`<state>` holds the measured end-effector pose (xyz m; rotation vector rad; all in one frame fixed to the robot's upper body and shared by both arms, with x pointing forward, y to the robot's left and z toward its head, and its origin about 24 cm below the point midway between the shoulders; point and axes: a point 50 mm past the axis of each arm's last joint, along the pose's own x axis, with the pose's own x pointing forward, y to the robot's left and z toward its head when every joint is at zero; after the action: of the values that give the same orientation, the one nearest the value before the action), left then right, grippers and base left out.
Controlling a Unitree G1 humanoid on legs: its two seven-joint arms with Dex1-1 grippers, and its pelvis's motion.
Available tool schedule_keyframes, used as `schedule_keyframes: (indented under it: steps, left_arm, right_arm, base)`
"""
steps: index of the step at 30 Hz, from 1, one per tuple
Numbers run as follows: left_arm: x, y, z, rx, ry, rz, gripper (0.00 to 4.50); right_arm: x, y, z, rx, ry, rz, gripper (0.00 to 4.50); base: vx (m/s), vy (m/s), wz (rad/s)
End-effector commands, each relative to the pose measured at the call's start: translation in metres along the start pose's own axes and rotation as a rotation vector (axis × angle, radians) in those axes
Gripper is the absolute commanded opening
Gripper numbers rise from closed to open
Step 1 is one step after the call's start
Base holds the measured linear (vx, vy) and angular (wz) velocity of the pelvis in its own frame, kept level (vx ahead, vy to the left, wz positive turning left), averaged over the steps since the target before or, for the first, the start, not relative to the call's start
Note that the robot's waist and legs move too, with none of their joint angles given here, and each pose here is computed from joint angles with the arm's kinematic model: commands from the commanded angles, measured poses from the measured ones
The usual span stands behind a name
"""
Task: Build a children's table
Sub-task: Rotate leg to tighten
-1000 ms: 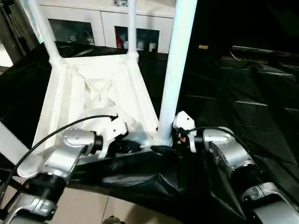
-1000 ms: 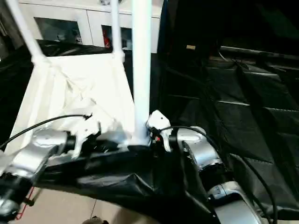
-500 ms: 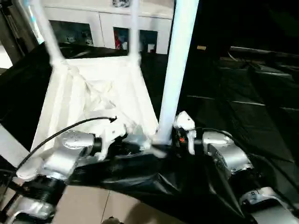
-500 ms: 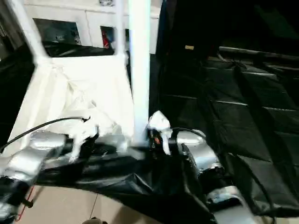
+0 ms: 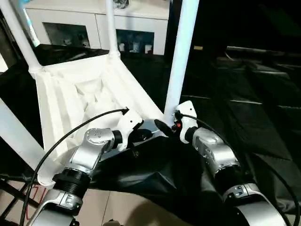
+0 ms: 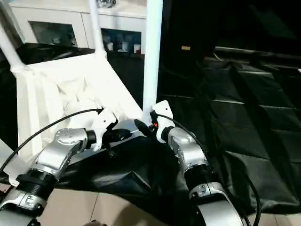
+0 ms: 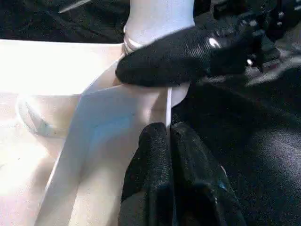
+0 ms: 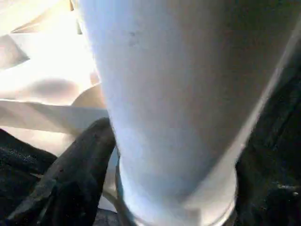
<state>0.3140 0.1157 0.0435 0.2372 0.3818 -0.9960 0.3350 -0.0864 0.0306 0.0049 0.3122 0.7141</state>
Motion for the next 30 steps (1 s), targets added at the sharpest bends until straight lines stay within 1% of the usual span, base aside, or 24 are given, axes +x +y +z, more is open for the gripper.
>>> schedule_keyframes:
  steps: [1,2,4,6,8,10,12,13,15,18,20,22,23,25,26,28,30]
  left_arm:
    - [0.012,-0.01,0.016,0.022,-0.084,-0.045,0.0]
    - [0.01,-0.011,0.016,0.028,-0.086,-0.056,0.0]
    - [0.005,-0.015,0.014,0.046,-0.093,-0.101,0.0]
    - [-0.002,-0.021,0.012,0.067,-0.101,-0.164,0.0]
    - [-0.006,-0.025,0.01,0.079,-0.096,-0.2,0.0]
    - [-0.013,-0.031,0.006,0.087,-0.092,-0.259,0.0]
    - [-0.017,-0.035,0.005,0.084,-0.095,-0.284,0.0]
    - [-0.017,-0.035,0.005,0.084,-0.095,-0.284,0.0]
    - [-0.024,-0.04,0.003,0.075,-0.093,-0.316,0.0]
    - [-0.033,-0.048,-0.001,0.063,-0.082,-0.376,0.0]
    - [-0.036,-0.05,-0.002,0.057,-0.077,-0.394,0.0]
    - [-0.038,-0.05,-0.004,0.053,-0.069,-0.403,0.0]
    - [-0.039,-0.05,-0.005,0.053,-0.066,-0.404,0.0]
    - [-0.04,-0.049,-0.006,0.053,-0.057,-0.399,0.0]
    - [-0.04,-0.049,-0.006,0.052,-0.056,-0.398,0.0]
    - [-0.041,-0.048,-0.006,0.049,-0.054,-0.395,0.0]
    - [-0.041,-0.048,-0.005,0.046,-0.051,-0.395,0.0]
  right_arm:
    - [0.014,0.037,0.002,-0.033,-0.001,0.187,3.94]
    - [0.013,0.035,0.003,-0.036,-0.002,0.19,4.08]
    - [0.004,0.029,0.003,-0.05,-0.002,0.202,4.08]
    - [-0.008,0.022,0.002,-0.07,0.002,0.214,4.08]
    - [-0.014,0.019,0.001,-0.076,0.005,0.216,4.08]
    - [-0.03,0.015,-0.003,-0.087,0.017,0.236,4.08]
    - [-0.037,0.015,-0.005,-0.095,0.026,0.259,4.08]
    - [-0.037,0.015,-0.005,-0.095,0.026,0.259,4.08]
    - [-0.055,0.017,-0.007,-0.107,0.04,0.316,4.08]
    - [-0.066,0.015,-0.004,-0.106,0.032,0.337,4.08]
    - [-0.07,0.015,-0.003,-0.11,0.038,0.352,4.08]
    - [-0.071,0.014,-0.003,-0.116,0.045,0.363,3.84]
    - [-0.071,0.014,-0.003,-0.116,0.048,0.366,3.84]
    - [-0.072,0.014,-0.004,-0.113,0.057,0.378,3.64]
    - [-0.073,0.014,-0.004,-0.115,0.062,0.383,3.64]
    - [-0.074,0.014,-0.006,-0.12,0.076,0.401,3.41]
    - [-0.075,0.014,-0.008,-0.122,0.091,0.417,3.3]
  base:
    - [0.0,0.0,0.0]
    - [0.0,0.0,0.0]
    - [0.0,0.0,0.0]
    - [0.0,0.0,0.0]
    - [0.0,0.0,0.0]
    - [0.0,0.0,0.0]
    - [0.0,0.0,0.0]
    - [0.0,0.0,0.0]
    - [0.0,0.0,0.0]
    - [0.0,0.0,0.0]
    - [0.0,0.0,0.0]
    - [0.0,0.0,0.0]
    - [0.0,0.0,0.0]
    - [0.0,0.0,0.0]
    - [0.0,0.0,0.0]
    - [0.0,0.0,0.0]
    - [0.0,0.0,0.0]
